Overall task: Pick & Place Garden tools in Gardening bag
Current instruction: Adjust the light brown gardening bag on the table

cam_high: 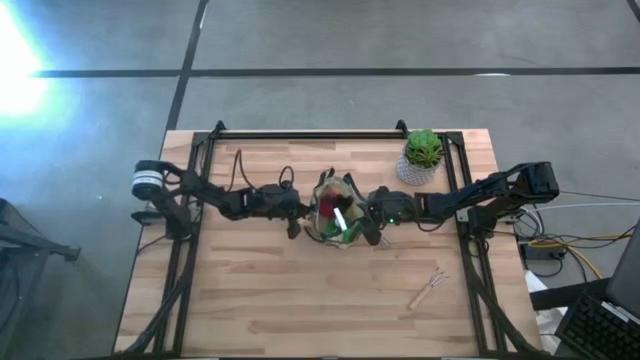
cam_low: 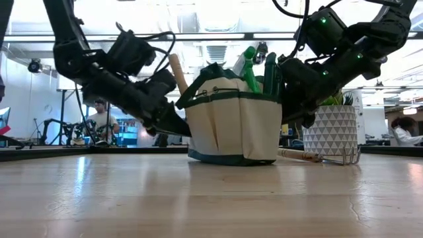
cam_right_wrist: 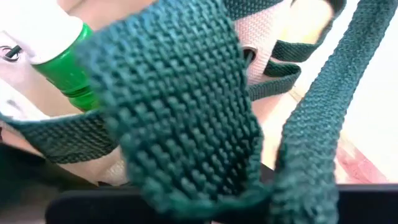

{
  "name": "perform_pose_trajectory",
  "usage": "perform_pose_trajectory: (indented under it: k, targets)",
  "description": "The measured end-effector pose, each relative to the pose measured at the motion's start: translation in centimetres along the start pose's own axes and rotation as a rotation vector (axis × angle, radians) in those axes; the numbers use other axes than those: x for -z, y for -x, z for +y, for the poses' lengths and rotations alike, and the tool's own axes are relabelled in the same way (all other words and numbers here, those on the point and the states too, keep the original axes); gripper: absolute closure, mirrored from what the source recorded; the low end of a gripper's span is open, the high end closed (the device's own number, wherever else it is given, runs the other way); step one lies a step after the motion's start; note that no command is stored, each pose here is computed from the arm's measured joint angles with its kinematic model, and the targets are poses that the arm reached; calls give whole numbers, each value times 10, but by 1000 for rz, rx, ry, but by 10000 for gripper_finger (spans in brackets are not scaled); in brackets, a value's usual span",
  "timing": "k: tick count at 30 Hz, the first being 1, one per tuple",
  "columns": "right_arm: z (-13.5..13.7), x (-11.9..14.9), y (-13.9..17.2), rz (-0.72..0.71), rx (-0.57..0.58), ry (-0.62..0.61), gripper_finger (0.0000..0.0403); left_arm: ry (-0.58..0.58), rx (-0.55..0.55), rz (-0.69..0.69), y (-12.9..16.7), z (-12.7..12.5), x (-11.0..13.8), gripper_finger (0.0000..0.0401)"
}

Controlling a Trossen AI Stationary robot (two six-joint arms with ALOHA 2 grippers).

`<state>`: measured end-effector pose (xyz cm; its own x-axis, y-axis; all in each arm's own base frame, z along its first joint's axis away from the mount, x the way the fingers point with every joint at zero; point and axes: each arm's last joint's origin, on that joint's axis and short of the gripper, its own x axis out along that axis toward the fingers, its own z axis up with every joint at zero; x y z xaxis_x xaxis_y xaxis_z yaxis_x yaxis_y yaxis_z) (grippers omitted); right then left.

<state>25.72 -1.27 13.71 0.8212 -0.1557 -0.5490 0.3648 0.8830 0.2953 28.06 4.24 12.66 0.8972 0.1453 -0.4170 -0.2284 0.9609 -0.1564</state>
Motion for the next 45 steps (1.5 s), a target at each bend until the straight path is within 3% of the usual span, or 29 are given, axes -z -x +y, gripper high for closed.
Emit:
perform_pose_trajectory:
  k: [11,22,45]
  targets:
    - [1,0,0,11,-20,6,395,28,-72,10,-4,19,-3,401]
    - [3,1,0,17,-34,0,395,35,-49,10,-4,19,-4,401]
    - [48,18,8,-4,-189,-17,395,38,-26,9,-4,18,-5,400]
